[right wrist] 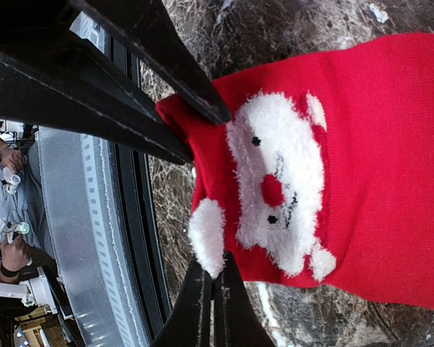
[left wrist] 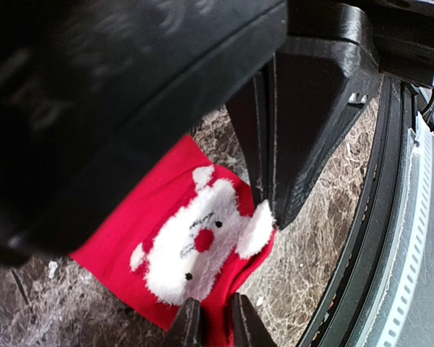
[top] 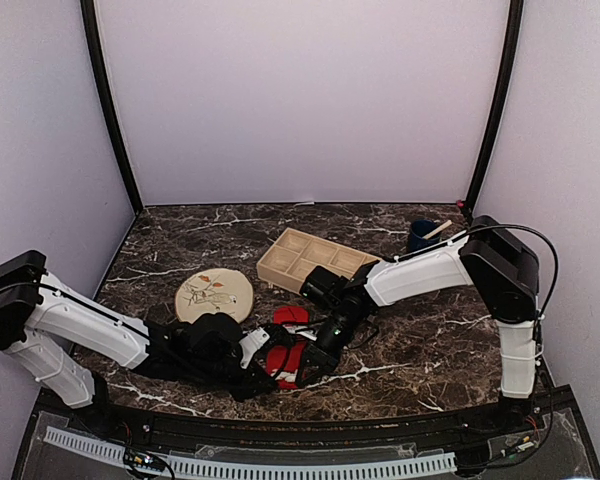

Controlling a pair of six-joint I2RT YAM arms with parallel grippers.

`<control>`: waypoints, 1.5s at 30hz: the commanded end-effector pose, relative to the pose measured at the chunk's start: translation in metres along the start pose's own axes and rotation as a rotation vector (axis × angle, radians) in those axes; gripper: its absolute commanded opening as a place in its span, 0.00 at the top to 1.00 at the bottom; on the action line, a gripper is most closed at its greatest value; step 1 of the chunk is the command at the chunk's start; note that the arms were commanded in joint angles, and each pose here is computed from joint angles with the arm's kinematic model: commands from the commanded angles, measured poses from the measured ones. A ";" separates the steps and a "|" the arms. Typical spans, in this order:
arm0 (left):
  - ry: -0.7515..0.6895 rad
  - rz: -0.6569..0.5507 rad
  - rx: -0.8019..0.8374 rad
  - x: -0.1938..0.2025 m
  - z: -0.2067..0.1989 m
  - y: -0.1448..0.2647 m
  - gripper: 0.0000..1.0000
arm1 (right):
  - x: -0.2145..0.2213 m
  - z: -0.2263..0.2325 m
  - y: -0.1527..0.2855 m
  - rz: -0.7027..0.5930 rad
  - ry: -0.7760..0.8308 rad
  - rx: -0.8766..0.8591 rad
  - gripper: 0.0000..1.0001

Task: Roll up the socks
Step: Roll the sock at the center of the board.

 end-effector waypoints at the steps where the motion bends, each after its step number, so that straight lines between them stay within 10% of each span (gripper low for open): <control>1: -0.017 -0.016 0.034 -0.009 -0.010 -0.001 0.86 | -0.007 -0.003 0.003 -0.021 0.017 -0.011 1.00; 8: -0.006 -0.022 0.019 -0.009 -0.007 0.000 1.00 | -0.004 -0.004 0.001 -0.018 0.009 -0.008 1.00; 45: 0.185 0.055 0.068 -0.006 0.002 -0.001 1.00 | 0.015 -0.013 0.036 -0.259 -0.010 0.241 0.79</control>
Point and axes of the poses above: each gripper's point midway between its finger pads, its own y axis back along the fingers, its own z axis along the line the jaws close on, x = y × z, the point moved 4 cm from there along y, back along the fingers, and after that the axes turned 10 degrees about y, right-handed, at the moved point
